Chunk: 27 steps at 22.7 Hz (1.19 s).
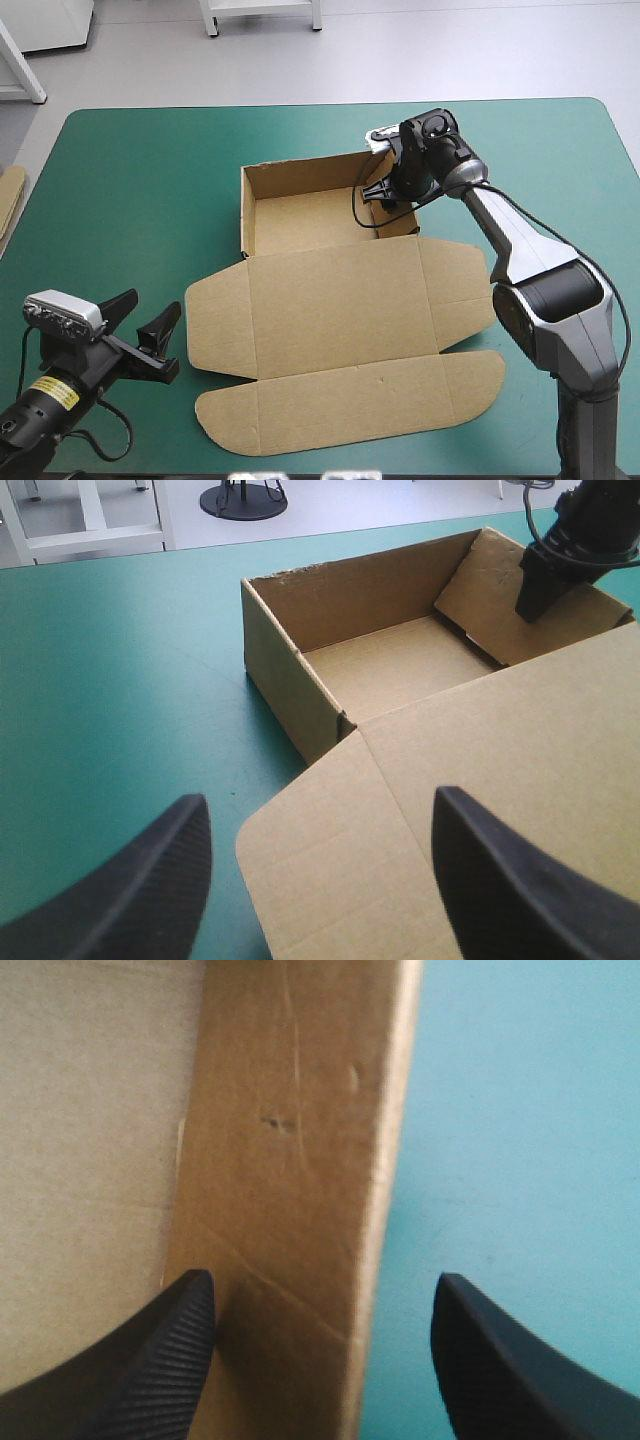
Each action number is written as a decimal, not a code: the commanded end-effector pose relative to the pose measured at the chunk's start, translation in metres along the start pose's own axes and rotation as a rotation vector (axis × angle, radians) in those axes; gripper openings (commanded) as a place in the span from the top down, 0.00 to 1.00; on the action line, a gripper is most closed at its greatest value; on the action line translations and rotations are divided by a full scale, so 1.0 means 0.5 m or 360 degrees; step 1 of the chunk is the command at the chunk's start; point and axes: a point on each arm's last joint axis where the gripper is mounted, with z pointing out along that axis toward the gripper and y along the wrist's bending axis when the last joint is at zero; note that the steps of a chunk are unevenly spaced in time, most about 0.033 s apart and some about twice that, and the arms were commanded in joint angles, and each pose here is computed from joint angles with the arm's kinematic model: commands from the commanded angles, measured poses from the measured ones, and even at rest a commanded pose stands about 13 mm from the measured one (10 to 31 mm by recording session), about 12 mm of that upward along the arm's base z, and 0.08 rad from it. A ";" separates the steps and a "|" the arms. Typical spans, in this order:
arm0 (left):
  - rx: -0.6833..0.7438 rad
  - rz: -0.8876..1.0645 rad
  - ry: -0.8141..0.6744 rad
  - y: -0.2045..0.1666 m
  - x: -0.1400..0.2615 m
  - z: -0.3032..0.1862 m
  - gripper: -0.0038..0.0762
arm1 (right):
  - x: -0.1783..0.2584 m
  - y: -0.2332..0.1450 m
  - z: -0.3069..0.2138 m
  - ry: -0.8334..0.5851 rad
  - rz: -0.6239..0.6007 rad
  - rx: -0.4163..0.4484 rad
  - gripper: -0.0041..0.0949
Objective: Fold the box
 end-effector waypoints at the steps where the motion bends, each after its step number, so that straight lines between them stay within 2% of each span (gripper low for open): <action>1: 0.0014 -0.0009 -0.0146 -0.002 -0.029 -0.002 0.38 | -0.015 -0.008 -0.068 -0.0191 0.0015 -0.0028 0.36; 4: 0.0015 -0.0012 -0.0146 -0.003 -0.029 -0.002 0.38 | -0.014 -0.008 -0.060 -0.0172 0.0014 -0.0025 0.41; 6: 0.0015 -0.0012 -0.0146 -0.003 -0.029 -0.002 0.38 | -0.010 -0.008 -0.047 -0.0111 0.0013 -0.0017 0.56; 7: 0.0016 -0.0014 -0.0146 -0.003 -0.029 -0.002 0.38 | -0.008 -0.008 -0.043 -0.0082 0.0011 -0.0010 0.80; 8: 0.0016 -0.0014 -0.0146 -0.003 -0.029 -0.002 0.38 | -0.007 -0.008 -0.041 -0.0077 0.0000 -0.0007 0.95; 14: 0.0016 -0.0014 -0.0146 -0.003 -0.029 -0.002 0.38 | -0.006 -0.033 -0.039 -0.0044 0.0027 0.0007 0.97; 19: 0.0016 -0.0014 -0.0145 -0.003 -0.029 -0.002 0.38 | -0.006 -0.134 -0.050 -0.0049 0.0205 0.0009 0.98; 27: 0.0016 -0.0014 -0.0133 -0.003 -0.028 -0.002 0.38 | 0.012 -0.286 -0.078 -0.0086 0.0425 0.0124 0.98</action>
